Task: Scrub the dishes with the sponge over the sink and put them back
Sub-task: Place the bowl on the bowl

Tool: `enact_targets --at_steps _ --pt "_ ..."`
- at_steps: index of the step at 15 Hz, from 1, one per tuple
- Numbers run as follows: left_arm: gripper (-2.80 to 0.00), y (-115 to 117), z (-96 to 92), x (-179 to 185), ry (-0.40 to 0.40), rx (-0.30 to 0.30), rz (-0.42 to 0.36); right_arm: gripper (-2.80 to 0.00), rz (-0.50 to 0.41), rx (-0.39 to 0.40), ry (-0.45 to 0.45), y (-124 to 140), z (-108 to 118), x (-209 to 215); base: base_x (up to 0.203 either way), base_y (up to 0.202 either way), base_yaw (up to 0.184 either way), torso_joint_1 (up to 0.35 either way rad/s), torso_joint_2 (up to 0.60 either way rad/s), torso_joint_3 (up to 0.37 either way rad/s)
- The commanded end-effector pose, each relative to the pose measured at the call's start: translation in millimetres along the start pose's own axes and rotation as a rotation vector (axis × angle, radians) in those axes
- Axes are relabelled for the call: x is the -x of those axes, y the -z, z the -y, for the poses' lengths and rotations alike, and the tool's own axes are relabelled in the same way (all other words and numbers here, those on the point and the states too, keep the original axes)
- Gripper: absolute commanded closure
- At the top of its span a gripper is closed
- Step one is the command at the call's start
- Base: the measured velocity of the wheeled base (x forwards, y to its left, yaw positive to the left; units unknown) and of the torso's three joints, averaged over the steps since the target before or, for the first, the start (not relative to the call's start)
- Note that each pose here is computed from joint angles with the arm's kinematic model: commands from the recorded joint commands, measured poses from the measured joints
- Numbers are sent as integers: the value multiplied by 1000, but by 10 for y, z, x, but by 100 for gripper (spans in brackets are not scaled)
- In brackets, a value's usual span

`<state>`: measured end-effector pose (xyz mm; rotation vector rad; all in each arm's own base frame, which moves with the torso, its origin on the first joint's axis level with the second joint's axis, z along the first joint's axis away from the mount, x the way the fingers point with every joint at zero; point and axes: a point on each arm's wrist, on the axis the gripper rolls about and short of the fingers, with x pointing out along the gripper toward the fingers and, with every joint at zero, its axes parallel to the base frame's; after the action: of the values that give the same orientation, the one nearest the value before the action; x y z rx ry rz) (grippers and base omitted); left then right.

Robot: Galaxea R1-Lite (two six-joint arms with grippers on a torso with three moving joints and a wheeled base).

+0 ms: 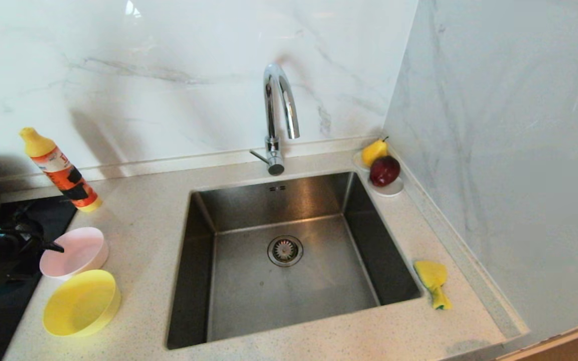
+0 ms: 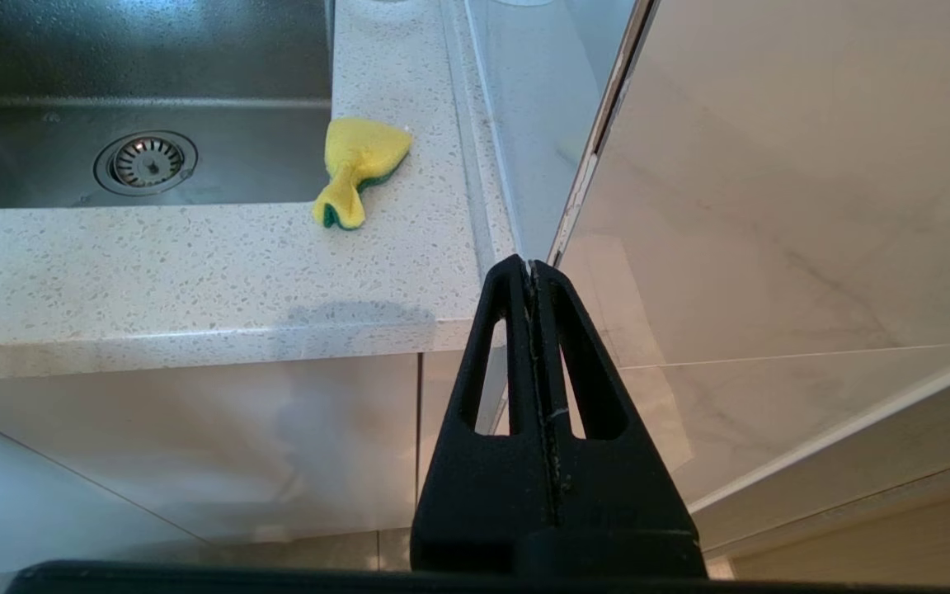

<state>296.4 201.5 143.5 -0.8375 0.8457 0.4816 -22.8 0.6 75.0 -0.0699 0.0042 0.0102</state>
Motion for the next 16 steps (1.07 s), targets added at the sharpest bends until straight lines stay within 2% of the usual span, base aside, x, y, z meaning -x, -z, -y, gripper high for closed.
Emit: enact_targets --at_steps 1,11,12,13,16 --pt "-280 -28 -37 -153 -10 9 -28 0 -2 1 -1 0 0 -1 0 0 0 0 0 0" --pt "-280 15 66 -339 -28 -10 -54 0 -2 1 -1 0 0 -1 0 0 0 0 0 0" --pt "-197 2 72 -337 -28 -13 -49 0 -2 1 -1 0 0 -1 0 0 0 0 0 0" --pt "0 -16 75 -352 -34 -11 -44 0 -2 1 -1 0 0 -1 0 0 0 0 0 0" --pt "0 -63 81 -377 -62 4 -18 0 -2 1 -2 0 0 -1 0 0 0 0 0 0"
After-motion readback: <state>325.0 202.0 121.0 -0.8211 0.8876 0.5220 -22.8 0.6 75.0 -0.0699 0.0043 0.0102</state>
